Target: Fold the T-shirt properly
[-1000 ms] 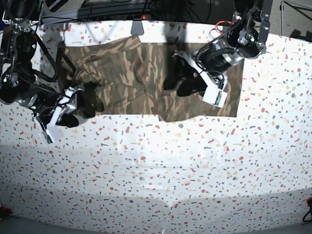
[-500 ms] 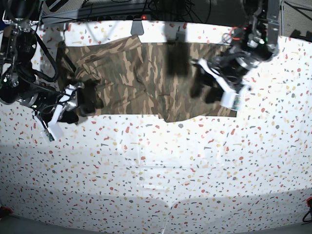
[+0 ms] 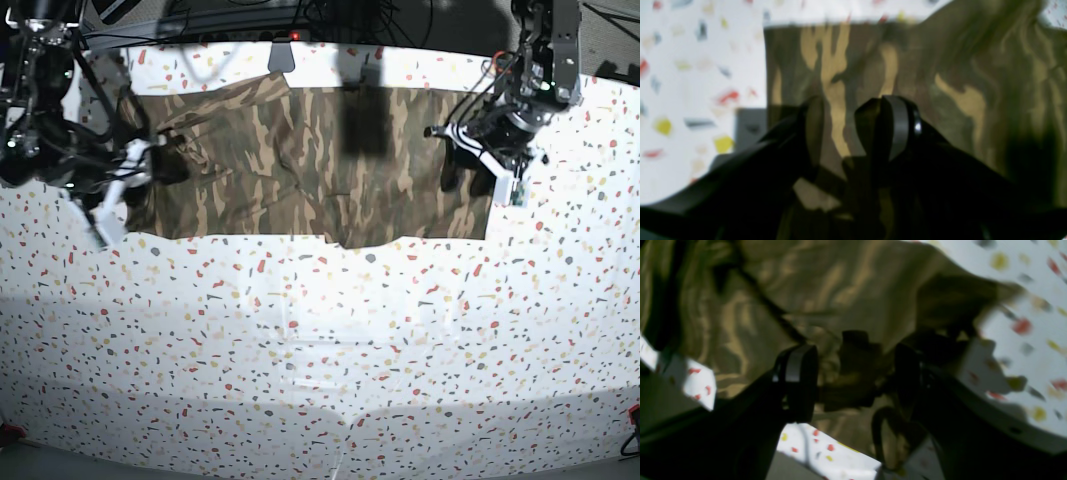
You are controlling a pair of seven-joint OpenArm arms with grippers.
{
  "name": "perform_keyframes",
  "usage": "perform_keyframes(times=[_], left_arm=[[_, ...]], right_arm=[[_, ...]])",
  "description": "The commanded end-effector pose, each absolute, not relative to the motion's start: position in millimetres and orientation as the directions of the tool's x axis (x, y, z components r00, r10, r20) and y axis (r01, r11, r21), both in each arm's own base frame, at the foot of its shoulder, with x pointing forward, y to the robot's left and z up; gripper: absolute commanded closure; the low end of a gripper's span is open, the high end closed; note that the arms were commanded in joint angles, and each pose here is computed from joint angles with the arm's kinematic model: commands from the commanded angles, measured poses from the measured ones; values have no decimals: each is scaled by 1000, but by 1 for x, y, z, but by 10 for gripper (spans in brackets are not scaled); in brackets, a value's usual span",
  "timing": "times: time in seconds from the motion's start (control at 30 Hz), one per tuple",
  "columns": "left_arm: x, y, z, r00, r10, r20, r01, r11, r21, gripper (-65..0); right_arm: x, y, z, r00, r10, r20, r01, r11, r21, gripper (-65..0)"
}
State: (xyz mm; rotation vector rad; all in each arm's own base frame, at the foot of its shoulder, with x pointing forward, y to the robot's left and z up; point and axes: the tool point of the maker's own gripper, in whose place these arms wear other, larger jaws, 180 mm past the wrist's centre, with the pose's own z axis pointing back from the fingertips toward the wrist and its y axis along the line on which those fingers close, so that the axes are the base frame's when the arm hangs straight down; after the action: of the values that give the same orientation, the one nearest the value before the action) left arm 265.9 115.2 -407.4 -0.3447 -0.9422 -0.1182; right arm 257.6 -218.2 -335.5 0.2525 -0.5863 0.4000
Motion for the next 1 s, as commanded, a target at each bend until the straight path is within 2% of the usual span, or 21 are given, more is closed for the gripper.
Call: perform_keyframes(times=[0.0,0.2,0.4,0.67,0.97], left_arm=[[271,117,-402,563,65,824,248,938,-243,-266],[269,119,-411,574,75,815,234,939,-252,-266],[270,118,-410,570,76,818,237,938,-252,-265],[270,118,-410,571,78,817,236,938,-254,-265],[270,118,-410,570,78,818,236,938,-254,-265]], right_arm=[[265,-229,-324,741,276,611,-417,904,97,-364],[250,-286,-331,836,102,538,-223,961,165,-364],[228,-323,-366,910,-7,415,-96,969,226,-364],[242,-333,-390,895,-125,428,-21,947,320,-364],[243,-329,-406,910,-221,351,52,900,432,-364]])
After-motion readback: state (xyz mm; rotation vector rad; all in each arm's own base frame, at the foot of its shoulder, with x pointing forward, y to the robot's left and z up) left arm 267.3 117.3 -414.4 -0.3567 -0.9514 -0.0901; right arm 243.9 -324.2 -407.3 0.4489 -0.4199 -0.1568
